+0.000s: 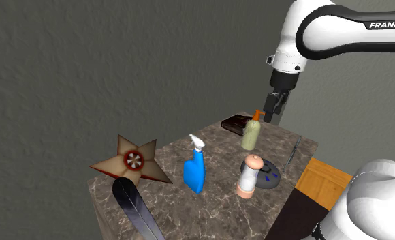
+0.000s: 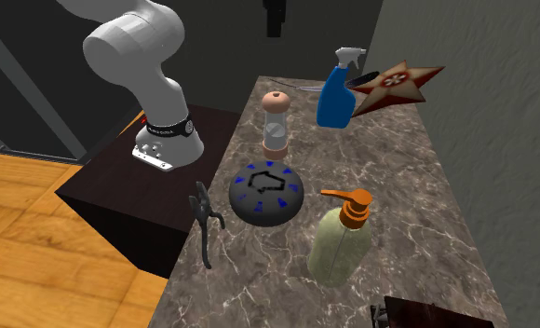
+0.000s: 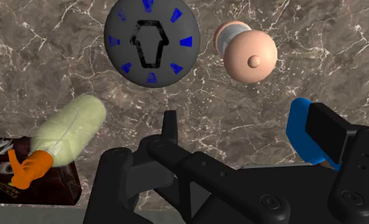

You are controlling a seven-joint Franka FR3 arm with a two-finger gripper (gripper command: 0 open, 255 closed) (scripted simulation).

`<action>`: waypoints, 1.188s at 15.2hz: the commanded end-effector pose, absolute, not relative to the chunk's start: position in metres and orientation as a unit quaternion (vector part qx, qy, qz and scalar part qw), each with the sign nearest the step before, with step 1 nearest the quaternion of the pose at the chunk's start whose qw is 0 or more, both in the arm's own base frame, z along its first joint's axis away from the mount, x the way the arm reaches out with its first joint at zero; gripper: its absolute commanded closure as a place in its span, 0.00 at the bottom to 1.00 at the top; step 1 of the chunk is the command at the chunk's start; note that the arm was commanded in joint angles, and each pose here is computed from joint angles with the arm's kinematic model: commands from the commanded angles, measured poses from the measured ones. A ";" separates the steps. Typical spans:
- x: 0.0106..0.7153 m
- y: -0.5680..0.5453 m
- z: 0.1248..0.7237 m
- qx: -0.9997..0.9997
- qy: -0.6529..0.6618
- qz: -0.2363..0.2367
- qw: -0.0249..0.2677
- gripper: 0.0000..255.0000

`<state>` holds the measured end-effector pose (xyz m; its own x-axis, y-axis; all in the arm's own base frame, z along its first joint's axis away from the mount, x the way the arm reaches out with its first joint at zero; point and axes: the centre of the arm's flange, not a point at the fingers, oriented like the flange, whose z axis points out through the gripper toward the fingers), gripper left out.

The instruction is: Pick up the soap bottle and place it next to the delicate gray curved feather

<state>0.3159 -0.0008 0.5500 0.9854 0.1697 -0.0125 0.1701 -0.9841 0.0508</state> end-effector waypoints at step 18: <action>0.437 -0.182 0.481 0.999 0.053 0.010 0.000 0.00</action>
